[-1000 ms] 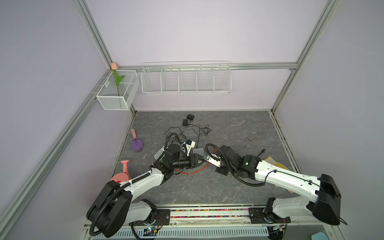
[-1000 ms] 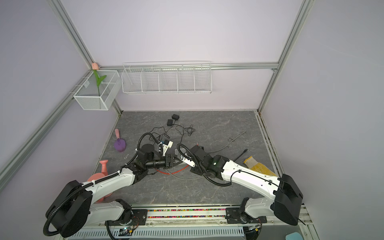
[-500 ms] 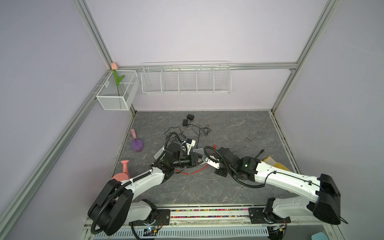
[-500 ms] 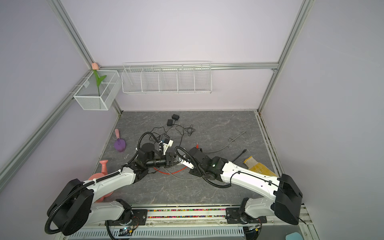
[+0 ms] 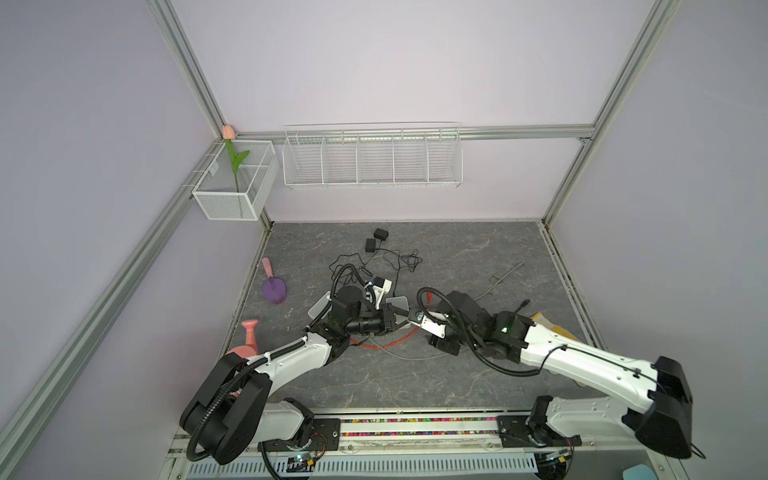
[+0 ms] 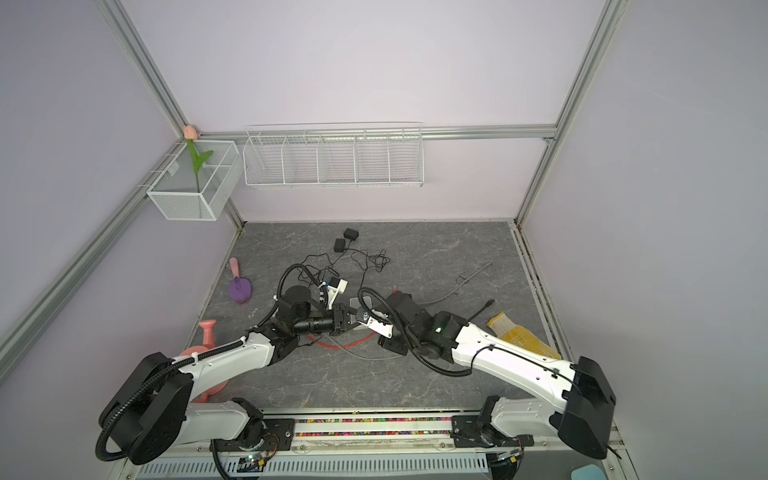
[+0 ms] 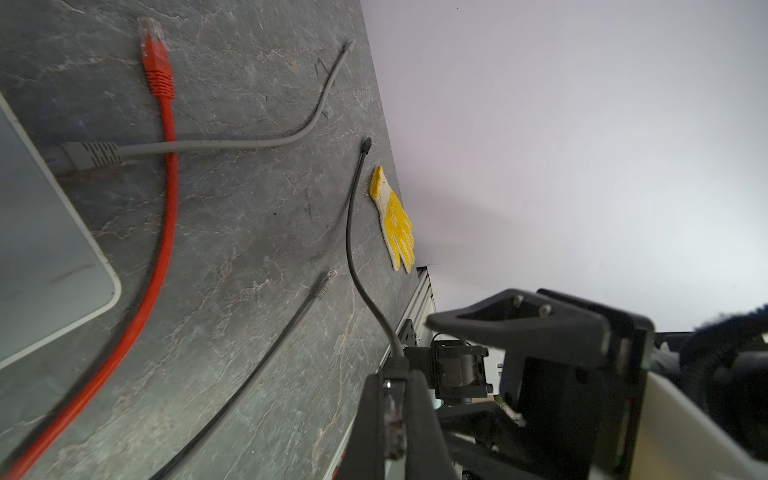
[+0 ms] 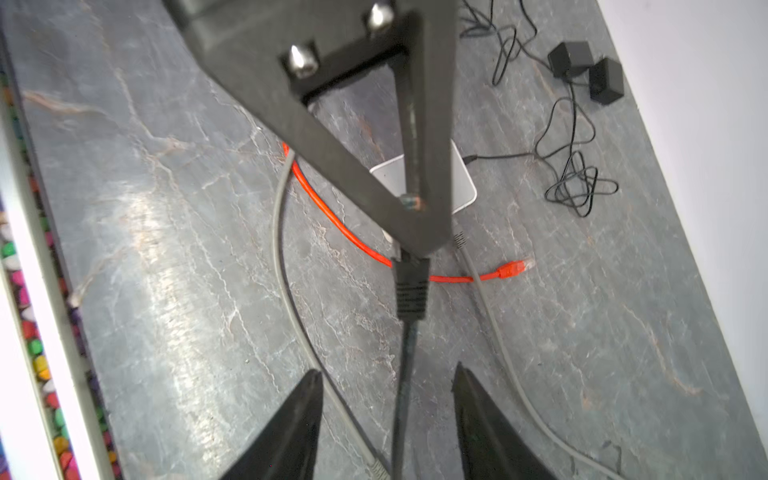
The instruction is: Insert the plug into the switch port
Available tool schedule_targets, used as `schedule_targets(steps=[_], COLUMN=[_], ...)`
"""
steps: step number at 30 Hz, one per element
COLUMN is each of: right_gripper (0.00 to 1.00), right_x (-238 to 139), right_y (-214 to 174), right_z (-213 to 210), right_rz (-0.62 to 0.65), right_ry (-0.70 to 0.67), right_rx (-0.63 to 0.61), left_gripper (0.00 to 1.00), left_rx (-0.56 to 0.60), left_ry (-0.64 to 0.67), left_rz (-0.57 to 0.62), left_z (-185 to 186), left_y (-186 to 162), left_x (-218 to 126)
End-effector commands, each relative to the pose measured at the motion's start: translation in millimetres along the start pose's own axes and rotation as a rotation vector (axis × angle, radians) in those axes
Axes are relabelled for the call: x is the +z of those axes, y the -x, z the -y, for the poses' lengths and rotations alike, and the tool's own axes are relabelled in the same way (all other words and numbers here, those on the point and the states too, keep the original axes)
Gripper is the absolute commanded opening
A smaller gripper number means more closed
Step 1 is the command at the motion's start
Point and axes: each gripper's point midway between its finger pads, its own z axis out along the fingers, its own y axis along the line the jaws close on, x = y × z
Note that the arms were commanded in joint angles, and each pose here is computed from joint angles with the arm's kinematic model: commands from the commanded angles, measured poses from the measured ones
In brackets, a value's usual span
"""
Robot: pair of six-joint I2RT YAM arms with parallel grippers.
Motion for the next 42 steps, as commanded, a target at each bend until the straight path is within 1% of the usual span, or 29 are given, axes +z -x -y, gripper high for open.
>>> schedule_targets(steps=[1,4,9,15,25,30,32,38,42], right_gripper=[0.59,0.59,0.58,0.53,0.43,0.41,0.38,0.16,0.1], right_x=[-28,-28,-12,10,24,30,31,34,32], right_y=[17,17,17,15,16,11,9,8,13], right_z=[-1,-5,-10,-9,-6,-4,-3,2,3], right_rz=[0.119,0.103,0.066,-0.001,-0.029,-0.056,-0.061,-0.066,-0.032], right_ry=[0.086,0.115,0.176,0.214,0.217,0.203,0.196,0.164,0.156], right_rx=[0.031,0.008,-0.005,-0.003,-0.014,-0.015,-0.016,-0.017,-0.007], left_gripper=[0.0,0.0,0.0,0.0,0.0,0.0,0.0,0.0,0.0], left_rx=[0.028,0.026,0.031,0.035,0.037,0.041,0.038,0.043,0.038], left_ry=[-0.019,-0.027,-0.033,-0.037,-0.044,-0.05,-0.048,-0.056,-0.062], left_rz=[0.012,0.012,0.013,0.016,0.01,0.005,0.004,0.004,-0.002], left_z=[8,10,14,17,18,20,20,23,22], left_y=[3,4,4,3,3,2,2,3,2], left_x=[-1,-1,-2,-4,-5,-5,-4,-5,-4])
